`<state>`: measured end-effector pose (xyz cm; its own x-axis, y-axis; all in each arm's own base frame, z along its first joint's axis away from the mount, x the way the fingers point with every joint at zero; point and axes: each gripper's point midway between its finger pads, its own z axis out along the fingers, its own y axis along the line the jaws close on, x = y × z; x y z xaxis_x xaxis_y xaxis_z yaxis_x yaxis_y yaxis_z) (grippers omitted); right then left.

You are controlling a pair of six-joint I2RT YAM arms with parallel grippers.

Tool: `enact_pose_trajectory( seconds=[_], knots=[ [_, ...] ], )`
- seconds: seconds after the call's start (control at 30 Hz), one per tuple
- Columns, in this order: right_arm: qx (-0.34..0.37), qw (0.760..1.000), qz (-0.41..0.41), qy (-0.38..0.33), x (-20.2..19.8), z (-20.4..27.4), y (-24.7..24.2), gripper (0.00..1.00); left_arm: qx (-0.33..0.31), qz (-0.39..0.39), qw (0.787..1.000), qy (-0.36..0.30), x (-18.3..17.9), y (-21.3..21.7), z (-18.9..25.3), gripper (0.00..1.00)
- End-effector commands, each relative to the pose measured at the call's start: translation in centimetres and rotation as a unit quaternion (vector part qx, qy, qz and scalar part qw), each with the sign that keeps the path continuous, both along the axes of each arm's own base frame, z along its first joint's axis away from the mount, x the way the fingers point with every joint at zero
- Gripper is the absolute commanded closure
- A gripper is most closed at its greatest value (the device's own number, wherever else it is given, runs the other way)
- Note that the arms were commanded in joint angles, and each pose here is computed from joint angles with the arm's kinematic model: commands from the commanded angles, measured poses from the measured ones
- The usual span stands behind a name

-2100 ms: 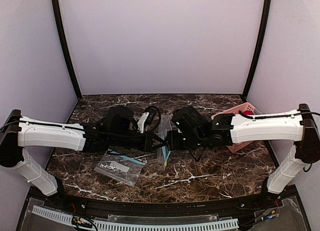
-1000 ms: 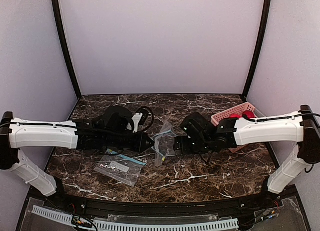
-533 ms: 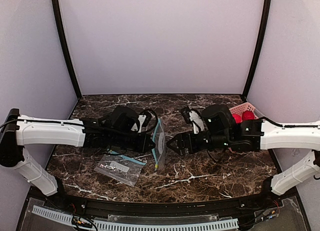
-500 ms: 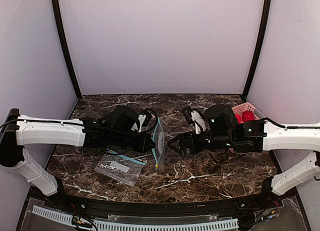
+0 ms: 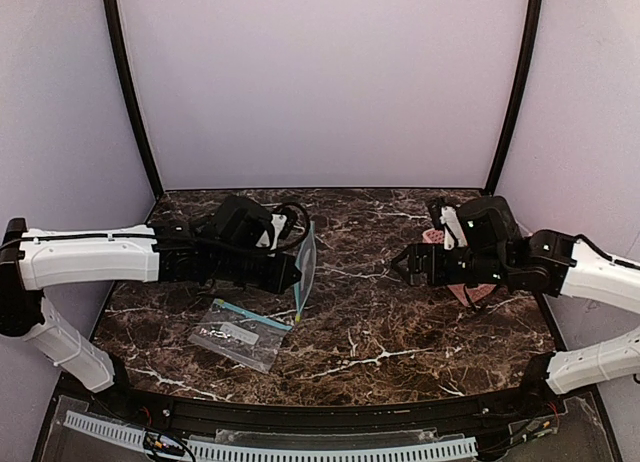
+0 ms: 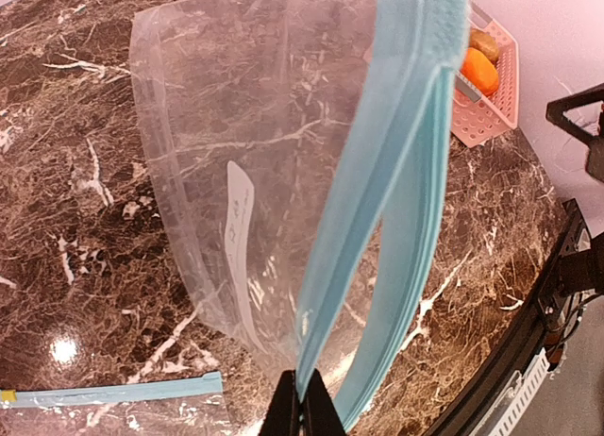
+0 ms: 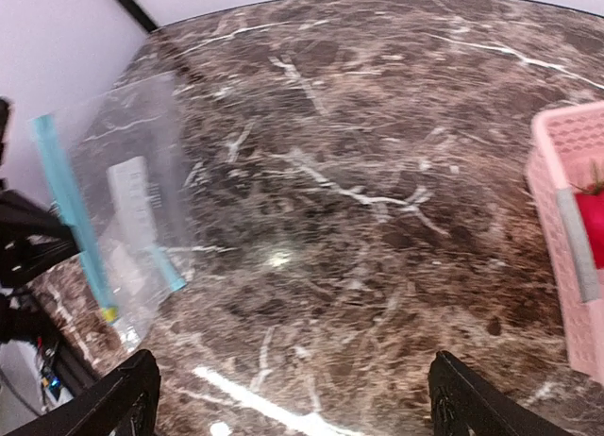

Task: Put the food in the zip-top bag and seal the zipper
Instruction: Open the zipper food storage bag.

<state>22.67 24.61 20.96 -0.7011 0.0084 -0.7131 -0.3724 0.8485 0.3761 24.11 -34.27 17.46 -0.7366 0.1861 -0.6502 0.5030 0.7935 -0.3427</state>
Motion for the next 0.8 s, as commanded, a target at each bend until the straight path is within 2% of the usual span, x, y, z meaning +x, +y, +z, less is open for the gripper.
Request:
enact_pose_trajectory(
  seconds=[0.0, 0.13, 0.37, 0.77],
  knots=[
    [-0.057, 0.993, -0.093, 0.037, 2.8, -1.3, -5.8, 0.03, 0.064, 0.010, 0.998, -0.015, 0.0, 2.9, 0.1, 0.99],
    [-0.082, 0.984, -0.149, 0.060, 5.5, -2.4, -9.9, 0.02, 0.079, 0.012, 0.997, -0.007, -0.2, 3.6, -0.7, 0.99],
    [-0.118, 0.963, -0.229, 0.074, 10.2, -3.6, -16.0, 0.03, 0.060, 0.015, 0.998, 0.004, -0.6, 3.5, -1.2, 0.99],
    [-0.126, 0.947, -0.279, 0.102, 17.7, -8.3, -21.6, 0.07, 0.022, 0.013, 1.000, 0.009, -0.7, 2.4, -1.1, 0.99]
  ],
)
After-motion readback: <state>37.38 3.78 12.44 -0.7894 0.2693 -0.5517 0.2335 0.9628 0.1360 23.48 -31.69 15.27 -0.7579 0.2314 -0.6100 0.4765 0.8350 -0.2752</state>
